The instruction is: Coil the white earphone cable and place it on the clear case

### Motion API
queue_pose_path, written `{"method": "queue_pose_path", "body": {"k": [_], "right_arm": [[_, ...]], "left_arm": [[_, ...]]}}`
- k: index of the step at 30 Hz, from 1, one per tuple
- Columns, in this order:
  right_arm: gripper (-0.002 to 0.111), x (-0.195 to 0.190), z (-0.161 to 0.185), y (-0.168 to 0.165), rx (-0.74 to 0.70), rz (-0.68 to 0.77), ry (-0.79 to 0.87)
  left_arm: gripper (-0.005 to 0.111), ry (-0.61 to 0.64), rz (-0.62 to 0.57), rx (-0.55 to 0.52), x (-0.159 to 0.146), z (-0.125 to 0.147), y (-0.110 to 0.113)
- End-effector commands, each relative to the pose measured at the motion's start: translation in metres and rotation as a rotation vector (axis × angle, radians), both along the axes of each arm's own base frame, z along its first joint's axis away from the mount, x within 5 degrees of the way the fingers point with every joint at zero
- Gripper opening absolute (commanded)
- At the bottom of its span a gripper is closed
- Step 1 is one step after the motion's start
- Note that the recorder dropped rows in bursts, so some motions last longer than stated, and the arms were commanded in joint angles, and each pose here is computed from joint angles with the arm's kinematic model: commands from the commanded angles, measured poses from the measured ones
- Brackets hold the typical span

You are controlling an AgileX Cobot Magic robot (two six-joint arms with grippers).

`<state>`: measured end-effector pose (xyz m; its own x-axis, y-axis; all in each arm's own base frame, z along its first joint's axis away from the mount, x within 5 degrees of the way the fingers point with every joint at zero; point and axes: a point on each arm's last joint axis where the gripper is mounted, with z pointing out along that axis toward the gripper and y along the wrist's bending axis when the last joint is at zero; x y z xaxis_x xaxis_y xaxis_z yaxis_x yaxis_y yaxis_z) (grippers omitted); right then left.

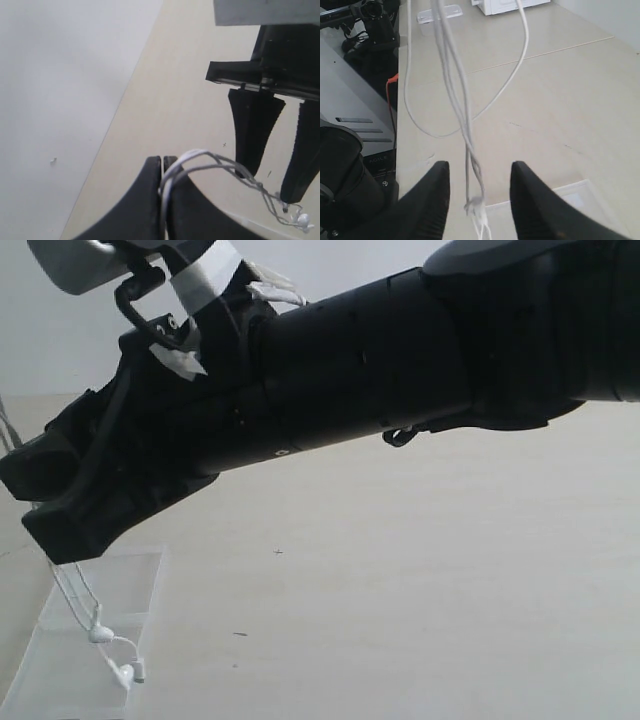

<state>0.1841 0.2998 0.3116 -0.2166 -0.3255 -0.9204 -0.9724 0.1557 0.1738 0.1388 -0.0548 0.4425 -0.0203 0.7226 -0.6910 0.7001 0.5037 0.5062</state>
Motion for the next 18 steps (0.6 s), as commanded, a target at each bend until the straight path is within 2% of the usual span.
{"method": "queue_pose_path", "body": {"k": [1, 11, 18], "right_arm": [[0.043, -0.001, 0.002, -0.001, 0.021, -0.012, 0.016], [0.043, 0.002, -0.002, 0.002, 0.022, -0.022, 0.037], [0.031, 0.002, -0.003, 0.003, 0.032, -0.022, 0.038]], "left_arm": [[0.000, -0.024, -0.001, -0.023, -0.002, 0.005, -0.001], [0.000, -0.056, -0.014, -0.061, -0.006, 0.016, -0.003], [0.000, -0.021, -0.025, -0.038, -0.007, 0.014, -0.003]]}}
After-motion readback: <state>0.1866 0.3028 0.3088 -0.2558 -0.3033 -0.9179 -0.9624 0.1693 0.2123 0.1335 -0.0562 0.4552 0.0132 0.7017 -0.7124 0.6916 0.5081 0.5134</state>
